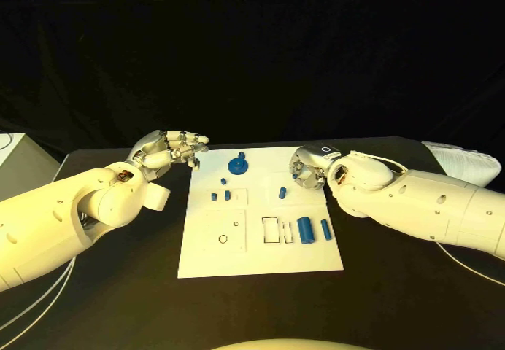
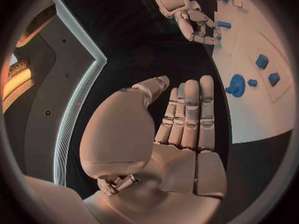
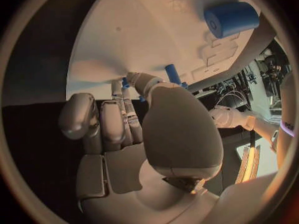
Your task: Assemble the parts on the task board
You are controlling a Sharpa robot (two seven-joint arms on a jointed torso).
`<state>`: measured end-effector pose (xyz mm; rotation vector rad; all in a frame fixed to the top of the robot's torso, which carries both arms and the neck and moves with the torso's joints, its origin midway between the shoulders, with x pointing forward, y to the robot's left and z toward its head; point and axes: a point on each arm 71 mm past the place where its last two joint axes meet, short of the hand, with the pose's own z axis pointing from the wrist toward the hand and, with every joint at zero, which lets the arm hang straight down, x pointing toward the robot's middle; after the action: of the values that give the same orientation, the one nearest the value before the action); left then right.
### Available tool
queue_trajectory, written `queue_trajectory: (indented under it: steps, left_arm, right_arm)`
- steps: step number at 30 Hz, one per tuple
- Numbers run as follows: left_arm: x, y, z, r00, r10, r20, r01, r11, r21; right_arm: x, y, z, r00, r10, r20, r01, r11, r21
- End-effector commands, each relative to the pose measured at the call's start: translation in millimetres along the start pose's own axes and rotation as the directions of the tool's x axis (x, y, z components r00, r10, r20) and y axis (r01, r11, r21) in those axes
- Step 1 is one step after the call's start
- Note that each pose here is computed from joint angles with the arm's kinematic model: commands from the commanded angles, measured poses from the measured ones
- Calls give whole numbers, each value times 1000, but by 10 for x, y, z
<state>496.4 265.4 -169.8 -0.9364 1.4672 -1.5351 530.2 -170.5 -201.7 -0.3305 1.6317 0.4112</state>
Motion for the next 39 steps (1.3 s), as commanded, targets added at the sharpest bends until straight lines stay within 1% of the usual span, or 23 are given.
queue_trajectory:
  steps: [1, 21, 26, 30, 39]
  left_arm:
    - [29, -8, 3, 1000, -10, -18, 10, 1000, 7]
    - [24, -1, -4, 1000, -2, -18, 2, 1000, -6]
    - [23, 1, -5, 1000, 2, -17, -2, 1000, -8]
    - [23, 4, -4, 1000, 3, -18, -3, 1000, -9]
    - [19, 27, -5, 1000, 3, -15, -4, 1000, -14]
  right_arm:
    - [28, 20, 8, 1000, -7, -5, 7, 1000, 0]
    - [93, 50, 14, 999, -28, -32, 28, 1000, 14]
    - [84, 56, 9, 999, -34, -10, 34, 999, 19]
    - [68, 59, 4, 999, -33, 20, 32, 999, 25]
    - [13, 64, -28, 994, -17, 109, 14, 999, 33]
